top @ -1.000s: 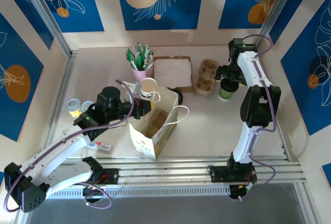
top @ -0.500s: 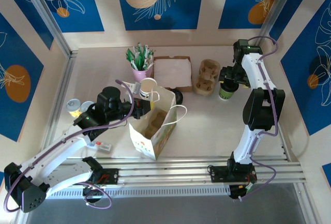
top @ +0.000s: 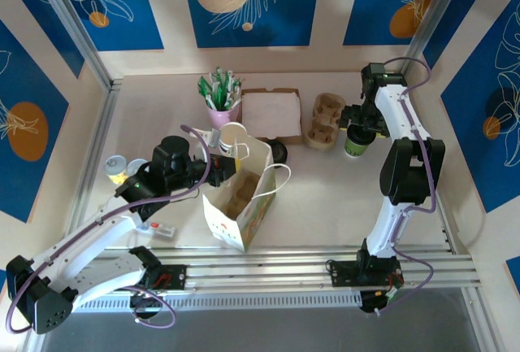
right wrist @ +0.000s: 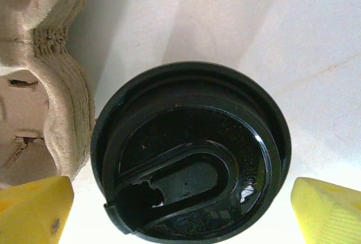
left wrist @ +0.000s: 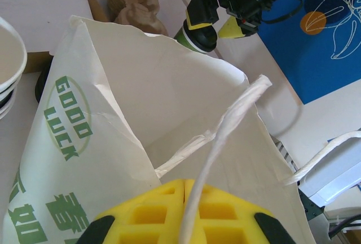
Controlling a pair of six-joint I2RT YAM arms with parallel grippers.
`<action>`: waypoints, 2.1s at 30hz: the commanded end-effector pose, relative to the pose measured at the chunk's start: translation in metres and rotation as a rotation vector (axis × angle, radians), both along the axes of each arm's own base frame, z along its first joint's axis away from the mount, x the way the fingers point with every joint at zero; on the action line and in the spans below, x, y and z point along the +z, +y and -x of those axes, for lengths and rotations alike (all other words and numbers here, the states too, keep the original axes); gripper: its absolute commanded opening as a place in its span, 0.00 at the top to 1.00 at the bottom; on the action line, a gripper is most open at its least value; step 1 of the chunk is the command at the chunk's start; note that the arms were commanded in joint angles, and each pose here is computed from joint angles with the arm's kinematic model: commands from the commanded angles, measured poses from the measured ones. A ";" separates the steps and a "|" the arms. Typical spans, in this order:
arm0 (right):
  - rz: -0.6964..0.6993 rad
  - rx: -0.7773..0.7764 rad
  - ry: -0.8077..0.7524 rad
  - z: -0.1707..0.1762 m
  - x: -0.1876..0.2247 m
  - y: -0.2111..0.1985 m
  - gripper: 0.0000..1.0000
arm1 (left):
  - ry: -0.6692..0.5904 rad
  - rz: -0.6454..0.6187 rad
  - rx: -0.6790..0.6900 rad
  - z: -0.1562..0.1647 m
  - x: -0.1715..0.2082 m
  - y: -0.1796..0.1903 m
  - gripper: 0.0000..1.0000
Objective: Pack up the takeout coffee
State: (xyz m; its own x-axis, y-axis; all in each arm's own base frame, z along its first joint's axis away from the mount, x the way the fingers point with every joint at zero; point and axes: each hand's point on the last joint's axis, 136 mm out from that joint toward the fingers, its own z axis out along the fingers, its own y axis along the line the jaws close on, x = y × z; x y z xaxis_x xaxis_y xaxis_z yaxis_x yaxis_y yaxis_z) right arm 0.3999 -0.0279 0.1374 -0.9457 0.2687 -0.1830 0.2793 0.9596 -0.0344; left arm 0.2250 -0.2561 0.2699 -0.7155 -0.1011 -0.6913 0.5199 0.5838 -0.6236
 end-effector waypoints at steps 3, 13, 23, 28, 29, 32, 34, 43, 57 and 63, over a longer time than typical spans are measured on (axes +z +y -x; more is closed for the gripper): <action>-0.024 -0.010 0.001 0.003 0.000 0.000 0.01 | 0.005 -0.021 0.023 -0.006 0.002 0.004 1.00; -0.044 -0.019 -0.020 0.010 0.004 0.002 0.01 | 0.004 0.005 0.035 -0.010 0.010 0.001 1.00; -0.097 -0.035 -0.042 0.013 0.003 0.004 0.01 | -0.018 0.061 0.070 -0.010 0.021 0.006 1.00; -0.084 -0.030 -0.027 0.012 -0.003 0.004 0.01 | -0.016 0.058 0.075 -0.009 0.019 0.008 1.00; -0.078 -0.029 -0.024 0.012 -0.004 0.004 0.01 | -0.015 0.060 0.076 -0.009 0.019 0.008 1.00; -0.054 -0.026 -0.019 0.012 -0.005 0.001 0.01 | -0.016 0.062 0.077 -0.009 0.020 0.009 1.00; -0.046 -0.025 -0.011 0.012 -0.009 0.000 0.01 | -0.017 0.064 0.076 -0.009 0.020 0.008 1.00; -0.012 -0.002 0.023 0.007 -0.020 0.003 0.01 | -0.016 0.061 0.076 -0.009 0.018 0.009 1.00; 0.004 -0.011 0.066 0.004 -0.035 -0.004 0.01 | -0.011 0.078 0.095 -0.014 0.020 0.007 1.00; -0.003 -0.016 0.055 0.003 -0.032 -0.004 0.09 | 0.007 0.115 0.156 -0.024 0.019 0.009 1.00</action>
State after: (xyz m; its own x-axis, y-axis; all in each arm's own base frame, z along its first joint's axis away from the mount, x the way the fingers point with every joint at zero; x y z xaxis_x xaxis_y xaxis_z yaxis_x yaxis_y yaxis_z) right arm 0.3923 -0.0296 0.0998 -0.9524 0.2796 -0.1210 0.2873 0.9565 -0.0505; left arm 0.2371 -0.2520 0.2872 -0.7052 -0.2259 -0.6720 0.4601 0.5754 -0.6762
